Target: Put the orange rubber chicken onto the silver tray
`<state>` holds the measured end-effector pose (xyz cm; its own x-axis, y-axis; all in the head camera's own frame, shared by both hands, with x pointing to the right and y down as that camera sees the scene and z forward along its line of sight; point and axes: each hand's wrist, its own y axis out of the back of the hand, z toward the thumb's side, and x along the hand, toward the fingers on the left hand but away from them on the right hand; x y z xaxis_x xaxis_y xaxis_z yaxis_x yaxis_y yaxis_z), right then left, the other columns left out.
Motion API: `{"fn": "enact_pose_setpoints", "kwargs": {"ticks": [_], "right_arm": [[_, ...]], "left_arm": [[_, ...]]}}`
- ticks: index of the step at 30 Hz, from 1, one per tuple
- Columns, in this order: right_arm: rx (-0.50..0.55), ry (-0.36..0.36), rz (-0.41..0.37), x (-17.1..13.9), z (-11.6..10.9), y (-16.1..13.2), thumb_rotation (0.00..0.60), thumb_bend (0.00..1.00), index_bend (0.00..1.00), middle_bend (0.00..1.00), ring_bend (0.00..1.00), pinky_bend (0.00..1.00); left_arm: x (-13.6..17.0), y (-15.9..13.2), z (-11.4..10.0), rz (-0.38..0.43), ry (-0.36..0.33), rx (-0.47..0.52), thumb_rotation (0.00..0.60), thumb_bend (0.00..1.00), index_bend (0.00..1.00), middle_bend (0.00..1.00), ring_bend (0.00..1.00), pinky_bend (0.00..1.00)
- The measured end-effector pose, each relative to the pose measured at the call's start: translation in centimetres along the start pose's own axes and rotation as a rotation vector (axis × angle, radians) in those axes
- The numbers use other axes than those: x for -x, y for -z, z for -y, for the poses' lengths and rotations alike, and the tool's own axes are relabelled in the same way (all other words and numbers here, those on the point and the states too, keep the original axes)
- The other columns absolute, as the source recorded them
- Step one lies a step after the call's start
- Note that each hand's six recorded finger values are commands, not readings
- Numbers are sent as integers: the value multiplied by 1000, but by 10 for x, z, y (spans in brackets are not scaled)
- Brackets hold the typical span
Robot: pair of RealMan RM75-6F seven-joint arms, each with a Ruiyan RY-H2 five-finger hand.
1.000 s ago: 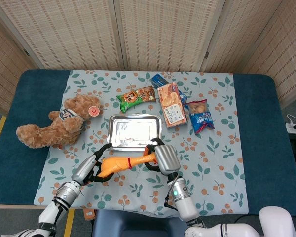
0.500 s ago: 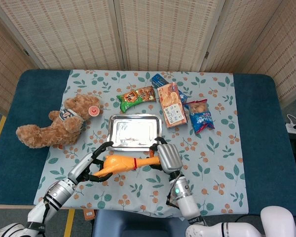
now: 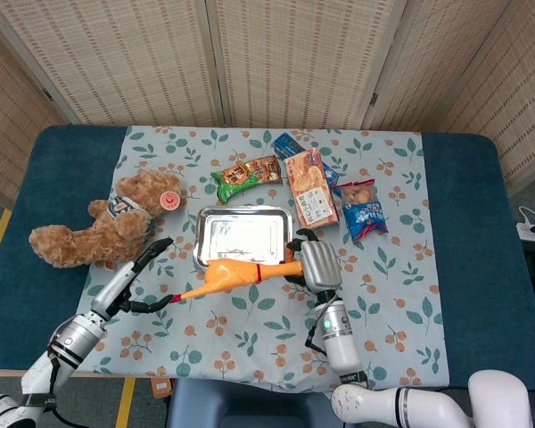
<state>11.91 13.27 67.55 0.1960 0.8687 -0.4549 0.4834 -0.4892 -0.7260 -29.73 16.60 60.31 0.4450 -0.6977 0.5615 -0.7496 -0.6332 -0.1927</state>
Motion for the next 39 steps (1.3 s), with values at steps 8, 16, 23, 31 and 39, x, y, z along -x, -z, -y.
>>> {"fn": "enact_pose_setpoints", "kwargs": {"ticks": [8,16,23,31,39], "right_arm": [[-28,38,61,23,-1,22,600,345,866,585,655,684],[-73,82,123,49,8,41,600,346,867,585,656,684],[-108,136,162,70,22,50,600,346,859,585,625,670],[-109,87,96,84,52,34,600,330,186,160,111,264],[-112,13,40,84,63,25,600,153,0,0,0,36]], "left_arm": [[17,21,-58,-38,-196,-222,600,312,0,0,0,0],[50,37,-99,-51,-309,-270,600,320,0,0,0,0],[57,47,-100,-58,-280,-275,600,324,0,0,0,0],[54,57,-99,-86,-244,-264,600,329,0,0,0,0],[53,57,-94,-90,-227,-250,600,330,0,0,0,0]]}}
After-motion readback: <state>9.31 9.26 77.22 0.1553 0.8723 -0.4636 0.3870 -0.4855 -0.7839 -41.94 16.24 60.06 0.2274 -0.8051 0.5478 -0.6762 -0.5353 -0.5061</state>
